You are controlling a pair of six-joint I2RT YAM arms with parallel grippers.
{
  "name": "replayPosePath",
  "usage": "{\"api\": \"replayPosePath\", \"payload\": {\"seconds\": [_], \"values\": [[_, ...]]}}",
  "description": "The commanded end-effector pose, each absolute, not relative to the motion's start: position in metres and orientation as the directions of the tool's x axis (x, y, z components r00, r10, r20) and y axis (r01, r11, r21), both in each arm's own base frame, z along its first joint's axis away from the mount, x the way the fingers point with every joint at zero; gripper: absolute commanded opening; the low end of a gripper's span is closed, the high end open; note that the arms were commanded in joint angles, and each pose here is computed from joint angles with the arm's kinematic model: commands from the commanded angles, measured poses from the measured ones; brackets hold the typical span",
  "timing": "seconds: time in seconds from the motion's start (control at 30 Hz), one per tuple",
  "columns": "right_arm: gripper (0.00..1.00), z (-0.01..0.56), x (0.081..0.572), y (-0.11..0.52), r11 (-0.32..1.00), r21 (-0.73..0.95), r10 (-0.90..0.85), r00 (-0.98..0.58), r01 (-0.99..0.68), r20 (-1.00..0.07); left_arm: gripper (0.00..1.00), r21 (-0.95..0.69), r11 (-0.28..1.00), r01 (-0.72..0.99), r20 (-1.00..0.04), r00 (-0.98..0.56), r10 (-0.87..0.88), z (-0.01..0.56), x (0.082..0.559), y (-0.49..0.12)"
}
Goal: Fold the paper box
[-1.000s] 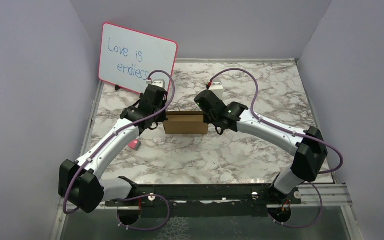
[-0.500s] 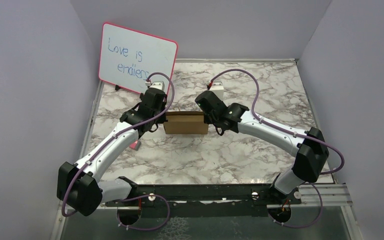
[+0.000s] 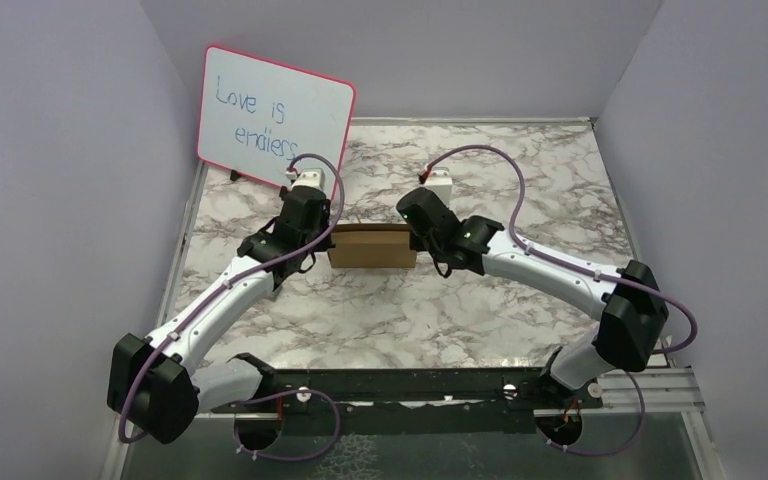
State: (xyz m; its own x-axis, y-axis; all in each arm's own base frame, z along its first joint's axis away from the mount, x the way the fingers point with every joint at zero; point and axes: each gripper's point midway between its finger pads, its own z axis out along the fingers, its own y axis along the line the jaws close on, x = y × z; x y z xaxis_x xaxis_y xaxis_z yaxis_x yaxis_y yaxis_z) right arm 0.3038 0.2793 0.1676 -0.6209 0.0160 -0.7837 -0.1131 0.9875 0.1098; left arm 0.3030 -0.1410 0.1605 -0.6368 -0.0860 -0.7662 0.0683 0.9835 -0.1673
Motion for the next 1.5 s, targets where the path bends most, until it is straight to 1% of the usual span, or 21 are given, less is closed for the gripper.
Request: {"api": "replayPosePath", "payload": {"seconds": [0.0, 0.17, 0.4, 0.57, 0.63, 0.9, 1.0, 1.1, 1.2, 1.27, 1.33, 1.47], "values": [[0.01, 0.159, 0.300, 0.272, 0.991, 0.086, 0.006, -0.609, -0.101, -0.793, 0.00, -0.155, 0.987, 0.051, -0.714, -0.696, -0.077, 0.132, 0.288, -0.137], [0.01, 0.150, 0.300, 0.275, 0.989, 0.118, 0.040, -0.608, -0.088, -0.793, 0.00, -0.188, 0.981, 0.055, -0.708, -0.699, -0.097, 0.124, 0.287, -0.142], [0.01, 0.133, 0.298, 0.266, 0.992, 0.098, 0.034, -0.600, -0.075, -0.799, 0.00, -0.208, 0.977, 0.038, -0.708, -0.696, -0.123, 0.115, 0.282, -0.140], [0.01, 0.131, 0.294, 0.264, 0.991, 0.098, 0.021, -0.602, -0.096, -0.798, 0.00, -0.222, 0.975, 0.022, -0.709, -0.690, -0.146, 0.105, 0.278, -0.138], [0.03, 0.136, 0.294, 0.265, 0.989, 0.106, 0.023, -0.599, -0.104, -0.800, 0.00, -0.220, 0.975, 0.012, -0.706, -0.692, -0.151, 0.100, 0.276, -0.135], [0.39, 0.190, 0.297, 0.273, 0.971, 0.192, 0.086, -0.539, -0.144, -0.838, 0.00, -0.210, 0.978, -0.001, -0.716, -0.680, -0.155, 0.100, 0.275, -0.131], [0.47, 0.212, 0.300, 0.277, 0.961, 0.204, 0.086, -0.501, -0.185, -0.861, 0.00, -0.204, 0.979, 0.004, -0.720, -0.678, -0.147, 0.101, 0.275, -0.131], [0.59, 0.236, 0.304, 0.284, 0.945, 0.219, 0.088, -0.458, -0.242, -0.885, 0.00, -0.202, 0.979, 0.009, -0.725, -0.674, -0.143, 0.103, 0.276, -0.132], [0.67, 0.251, 0.310, 0.293, 0.936, 0.201, 0.065, -0.420, -0.289, -0.905, 0.00, -0.198, 0.980, 0.014, -0.727, -0.673, -0.137, 0.103, 0.276, -0.132], [0.68, 0.256, 0.315, 0.302, 0.928, 0.176, 0.037, -0.388, -0.329, -0.921, 0.00, -0.195, 0.981, 0.019, -0.728, -0.673, -0.132, 0.104, 0.276, -0.133], [0.67, 0.258, 0.323, 0.310, 0.927, 0.155, 0.017, -0.373, -0.342, -0.928, 0.00, -0.191, 0.981, 0.021, -0.730, -0.671, -0.128, 0.105, 0.276, -0.133], [0.60, 0.252, 0.338, 0.322, 0.937, 0.121, -0.012, -0.376, -0.327, -0.926, 0.00, -0.179, 0.983, 0.024, -0.733, -0.670, -0.117, 0.105, 0.276, -0.133]]}}
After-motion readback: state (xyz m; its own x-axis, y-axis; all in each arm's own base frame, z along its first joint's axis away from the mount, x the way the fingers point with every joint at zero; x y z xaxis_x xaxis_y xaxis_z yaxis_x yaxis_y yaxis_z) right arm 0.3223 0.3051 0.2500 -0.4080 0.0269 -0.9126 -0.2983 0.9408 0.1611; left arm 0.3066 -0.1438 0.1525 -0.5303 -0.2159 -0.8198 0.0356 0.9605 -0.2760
